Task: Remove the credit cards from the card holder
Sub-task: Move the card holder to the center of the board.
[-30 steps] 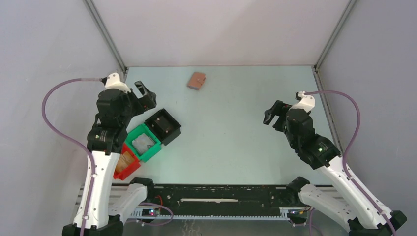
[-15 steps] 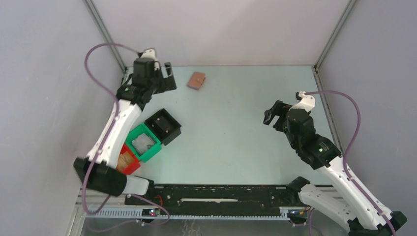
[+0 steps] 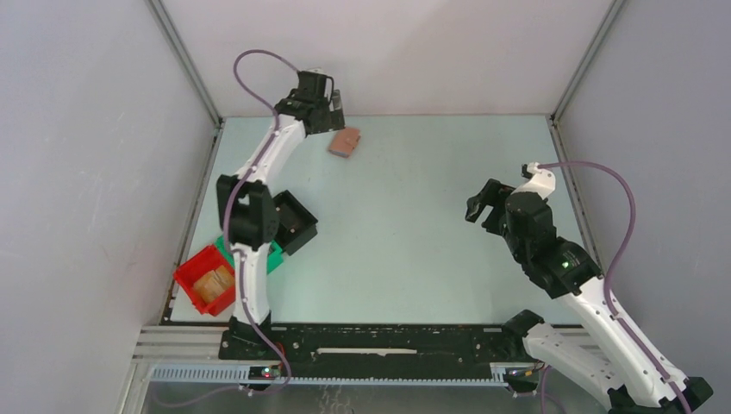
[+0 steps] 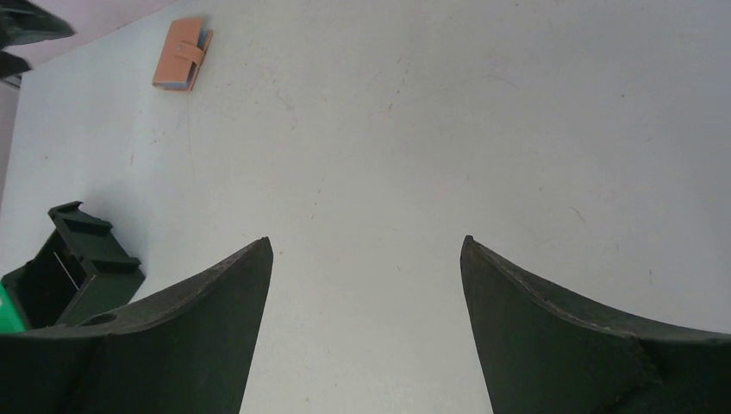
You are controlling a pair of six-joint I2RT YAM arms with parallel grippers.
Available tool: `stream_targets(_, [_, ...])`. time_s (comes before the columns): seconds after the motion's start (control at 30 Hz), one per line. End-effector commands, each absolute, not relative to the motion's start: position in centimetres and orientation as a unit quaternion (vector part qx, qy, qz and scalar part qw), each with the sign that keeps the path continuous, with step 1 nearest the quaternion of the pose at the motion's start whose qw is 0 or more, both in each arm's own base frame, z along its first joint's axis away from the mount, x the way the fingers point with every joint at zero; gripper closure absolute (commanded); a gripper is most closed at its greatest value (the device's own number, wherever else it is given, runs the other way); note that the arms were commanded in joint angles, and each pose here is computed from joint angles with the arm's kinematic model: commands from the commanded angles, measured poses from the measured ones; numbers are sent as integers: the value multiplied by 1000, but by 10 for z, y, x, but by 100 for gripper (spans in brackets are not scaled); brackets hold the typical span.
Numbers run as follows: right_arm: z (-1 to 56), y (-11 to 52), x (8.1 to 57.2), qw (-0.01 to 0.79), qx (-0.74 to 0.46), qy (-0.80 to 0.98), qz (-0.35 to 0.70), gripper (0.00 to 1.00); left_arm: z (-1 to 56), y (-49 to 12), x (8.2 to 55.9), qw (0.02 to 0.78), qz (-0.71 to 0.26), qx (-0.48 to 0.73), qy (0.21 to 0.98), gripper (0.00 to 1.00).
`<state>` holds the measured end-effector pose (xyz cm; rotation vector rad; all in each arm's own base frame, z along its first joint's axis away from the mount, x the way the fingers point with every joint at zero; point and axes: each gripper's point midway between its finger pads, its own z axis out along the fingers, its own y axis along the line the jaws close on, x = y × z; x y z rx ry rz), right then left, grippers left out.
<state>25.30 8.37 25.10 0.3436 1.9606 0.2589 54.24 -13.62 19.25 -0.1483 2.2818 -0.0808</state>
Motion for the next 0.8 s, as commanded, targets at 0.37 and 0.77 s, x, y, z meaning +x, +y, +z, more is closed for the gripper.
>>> stream_targets(0.37, [242, 88, 255, 517, 179, 828, 123, 11, 167, -216, 620, 486, -56, -4, 872, 13])
stream_targets(0.77, [228, 108, 264, 487, 172, 844, 144, 12, 124, -235, 607, 434, -49, 0, 900, 12])
